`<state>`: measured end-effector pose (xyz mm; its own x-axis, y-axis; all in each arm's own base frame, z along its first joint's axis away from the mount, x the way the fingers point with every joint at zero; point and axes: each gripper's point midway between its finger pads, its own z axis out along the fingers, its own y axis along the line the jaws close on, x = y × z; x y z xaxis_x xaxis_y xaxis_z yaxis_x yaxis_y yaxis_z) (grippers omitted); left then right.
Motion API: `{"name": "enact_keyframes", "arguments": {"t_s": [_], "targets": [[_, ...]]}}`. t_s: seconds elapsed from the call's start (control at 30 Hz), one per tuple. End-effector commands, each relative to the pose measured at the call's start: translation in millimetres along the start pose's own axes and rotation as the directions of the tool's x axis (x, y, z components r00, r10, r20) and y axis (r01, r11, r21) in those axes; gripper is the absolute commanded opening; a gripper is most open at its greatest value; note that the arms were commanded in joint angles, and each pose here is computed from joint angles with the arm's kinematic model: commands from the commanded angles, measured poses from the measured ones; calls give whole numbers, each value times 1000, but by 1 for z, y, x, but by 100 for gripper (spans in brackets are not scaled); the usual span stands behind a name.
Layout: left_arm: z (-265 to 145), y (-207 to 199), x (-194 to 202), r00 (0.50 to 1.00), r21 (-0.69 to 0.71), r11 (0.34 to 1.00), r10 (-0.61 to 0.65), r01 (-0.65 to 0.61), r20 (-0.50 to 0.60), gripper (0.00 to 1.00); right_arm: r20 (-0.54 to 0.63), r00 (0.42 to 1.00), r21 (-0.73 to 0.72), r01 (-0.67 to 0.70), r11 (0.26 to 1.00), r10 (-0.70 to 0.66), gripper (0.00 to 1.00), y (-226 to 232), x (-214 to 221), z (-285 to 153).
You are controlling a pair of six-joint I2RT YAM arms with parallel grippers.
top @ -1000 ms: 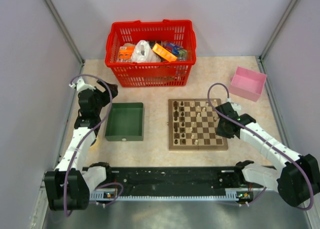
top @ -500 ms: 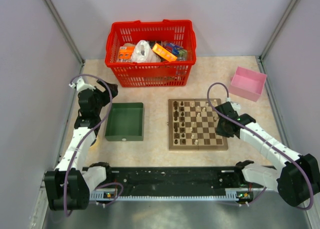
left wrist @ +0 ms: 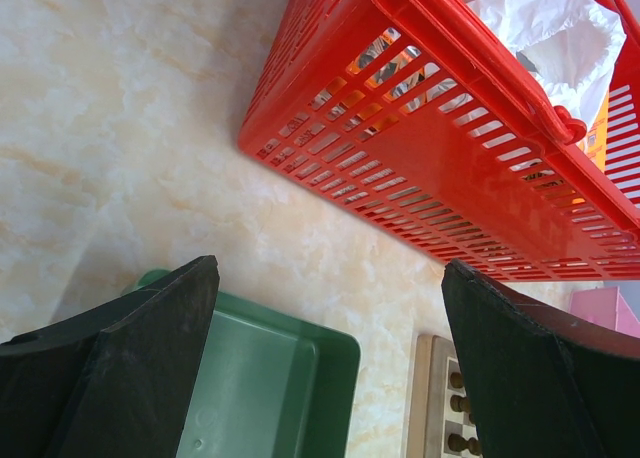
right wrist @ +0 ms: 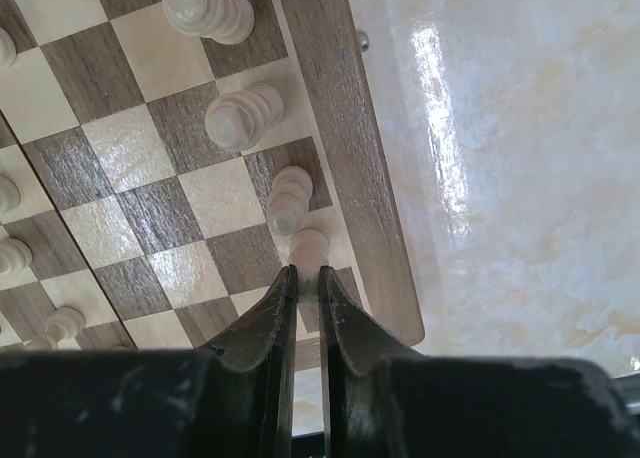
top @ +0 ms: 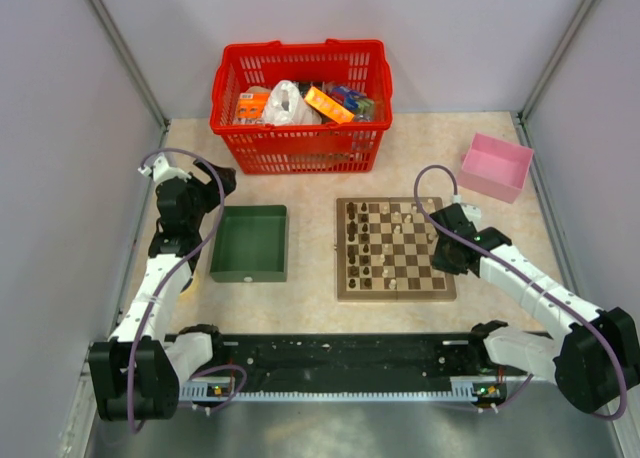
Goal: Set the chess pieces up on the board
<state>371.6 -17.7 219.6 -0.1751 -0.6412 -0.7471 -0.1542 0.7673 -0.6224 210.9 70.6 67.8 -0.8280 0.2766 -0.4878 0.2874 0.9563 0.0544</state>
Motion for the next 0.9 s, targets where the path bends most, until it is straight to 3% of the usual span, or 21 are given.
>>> {"name": "enact_keyframes", "arguments": {"t_s": [0.0,0.3,0.57,0.87], "targets": [[3,-9,-12,999,39,999,-9,8,42,99,35,999,28,-13,1000,12,8,-4,-11,-1],[2,-7,-10,999,33,999,-6,5,40,99,37,999,19,-13,1000,13,9,-3,-12,-3],[2,-7,-11,999,31,999,-6,5,43,99,23,1000,-14,1,1000,-1,22,4,-11,-4],[1,-7,-10,999,33,999,-5,3,40,99,91,996,-60,5,998,1,36,10,-32,-26]]}}
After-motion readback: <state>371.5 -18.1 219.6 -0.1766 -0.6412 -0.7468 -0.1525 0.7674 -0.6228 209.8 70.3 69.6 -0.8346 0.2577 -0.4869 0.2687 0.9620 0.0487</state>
